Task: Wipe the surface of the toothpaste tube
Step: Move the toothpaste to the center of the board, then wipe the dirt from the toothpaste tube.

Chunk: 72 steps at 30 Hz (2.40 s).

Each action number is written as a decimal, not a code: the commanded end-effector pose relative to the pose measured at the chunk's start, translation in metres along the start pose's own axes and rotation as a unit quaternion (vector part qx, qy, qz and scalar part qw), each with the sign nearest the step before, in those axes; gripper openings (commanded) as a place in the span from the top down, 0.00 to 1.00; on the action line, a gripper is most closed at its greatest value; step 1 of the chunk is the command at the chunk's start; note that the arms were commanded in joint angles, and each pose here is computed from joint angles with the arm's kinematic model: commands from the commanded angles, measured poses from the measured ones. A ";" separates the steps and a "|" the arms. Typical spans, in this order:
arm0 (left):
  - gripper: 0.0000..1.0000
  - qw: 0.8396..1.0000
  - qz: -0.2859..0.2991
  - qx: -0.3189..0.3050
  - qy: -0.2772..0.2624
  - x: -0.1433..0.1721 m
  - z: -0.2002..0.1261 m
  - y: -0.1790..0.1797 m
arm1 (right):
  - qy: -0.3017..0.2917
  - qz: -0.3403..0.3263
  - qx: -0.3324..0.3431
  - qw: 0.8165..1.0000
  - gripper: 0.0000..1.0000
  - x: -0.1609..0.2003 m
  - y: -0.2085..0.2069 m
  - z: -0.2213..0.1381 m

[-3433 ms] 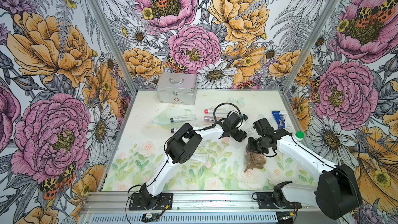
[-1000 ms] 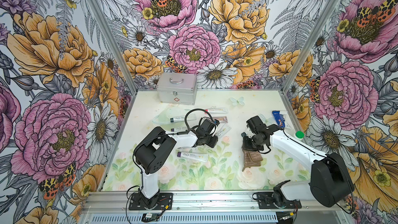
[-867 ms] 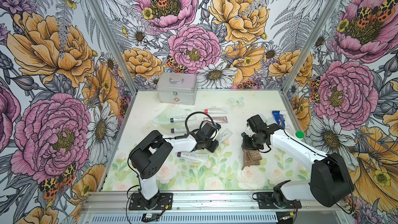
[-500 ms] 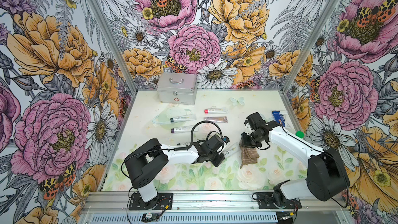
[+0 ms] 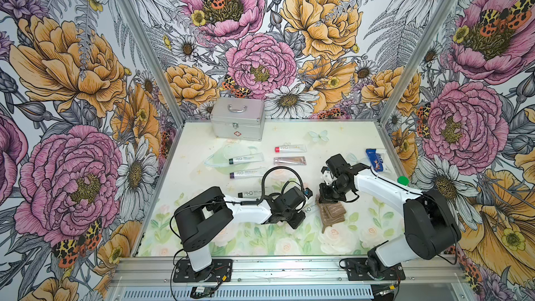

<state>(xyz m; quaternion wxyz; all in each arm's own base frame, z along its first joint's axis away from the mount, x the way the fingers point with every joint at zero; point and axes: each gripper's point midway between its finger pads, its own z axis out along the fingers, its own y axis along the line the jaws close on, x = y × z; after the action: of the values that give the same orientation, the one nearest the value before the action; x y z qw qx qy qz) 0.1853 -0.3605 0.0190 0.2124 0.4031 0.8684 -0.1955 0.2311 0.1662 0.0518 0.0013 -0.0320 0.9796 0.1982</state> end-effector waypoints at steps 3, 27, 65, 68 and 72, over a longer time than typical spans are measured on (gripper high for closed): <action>0.72 1.000 -0.002 -0.015 0.008 0.008 0.008 0.004 | 0.013 0.006 -0.005 1.000 1.00 0.004 0.000 0.018; 0.75 1.000 0.002 0.003 0.020 0.021 0.000 -0.002 | -0.025 0.060 0.050 0.997 1.00 -0.044 -0.045 0.017; 0.74 0.999 -0.031 0.013 -0.030 0.013 -0.009 0.002 | -0.010 0.045 0.043 0.998 1.00 -0.033 -0.032 0.021; 0.74 0.999 -0.029 0.013 -0.031 0.012 -0.008 0.001 | -0.001 0.034 0.020 0.999 1.00 -0.025 -0.013 0.023; 0.74 0.999 -0.028 0.013 -0.032 0.010 -0.007 0.001 | 0.019 0.020 0.005 1.000 1.00 -0.005 0.005 0.029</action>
<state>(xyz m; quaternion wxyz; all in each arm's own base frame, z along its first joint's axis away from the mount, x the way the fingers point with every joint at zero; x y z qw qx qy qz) 0.1793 -0.3487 0.0186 0.2315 0.3768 0.8700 -0.2180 0.2595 0.1660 0.0278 0.0115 -0.0047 0.9849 0.1728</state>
